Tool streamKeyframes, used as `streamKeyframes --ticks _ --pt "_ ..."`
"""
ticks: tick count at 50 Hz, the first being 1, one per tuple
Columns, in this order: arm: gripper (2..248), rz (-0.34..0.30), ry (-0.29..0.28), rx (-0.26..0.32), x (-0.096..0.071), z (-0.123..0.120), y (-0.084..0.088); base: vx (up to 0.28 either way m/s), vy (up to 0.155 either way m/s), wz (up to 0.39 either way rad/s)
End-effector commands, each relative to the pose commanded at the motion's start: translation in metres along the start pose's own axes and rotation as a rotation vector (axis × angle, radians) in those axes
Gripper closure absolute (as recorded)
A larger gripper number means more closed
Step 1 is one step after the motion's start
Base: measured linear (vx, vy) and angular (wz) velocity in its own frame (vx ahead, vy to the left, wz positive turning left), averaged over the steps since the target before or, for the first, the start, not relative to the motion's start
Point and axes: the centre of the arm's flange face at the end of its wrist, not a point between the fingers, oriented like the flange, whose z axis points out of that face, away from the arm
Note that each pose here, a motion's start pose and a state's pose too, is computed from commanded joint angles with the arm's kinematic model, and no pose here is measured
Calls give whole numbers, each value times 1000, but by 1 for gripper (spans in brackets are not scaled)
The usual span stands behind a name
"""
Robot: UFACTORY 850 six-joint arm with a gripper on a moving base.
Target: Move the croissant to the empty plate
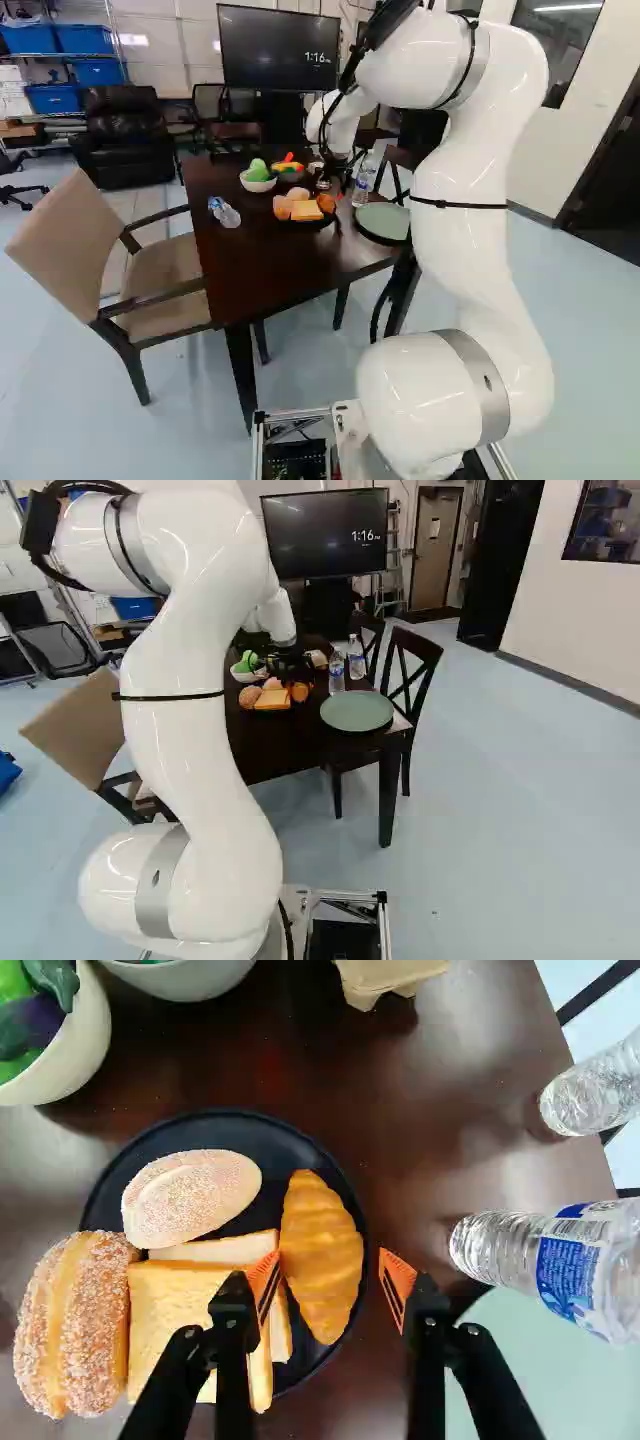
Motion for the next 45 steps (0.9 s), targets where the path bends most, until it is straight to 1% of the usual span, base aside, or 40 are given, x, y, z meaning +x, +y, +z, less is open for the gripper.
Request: streamKeyframes --ticks 11,12,17,18,38,39,43,44,45 --pt "96 0 0 0 0 0 0 0 0 0" --pt "108 0 0 0 0 0 0 0 0 0" --pt "108 0 0 0 0 0 0 0 0 0" --pt "113 0 0 0 0 0 0 0 0 0" --pt "111 0 0 0 0 0 0 0 0 0" --pt "118 0 0 0 0 0 0 0 0 0" --pt "118 0 0 0 0 0 0 0 0 0" --pt "124 0 0 0 0 0 0 0 0 0" --pt "124 0 0 0 0 0 0 0 0 0"
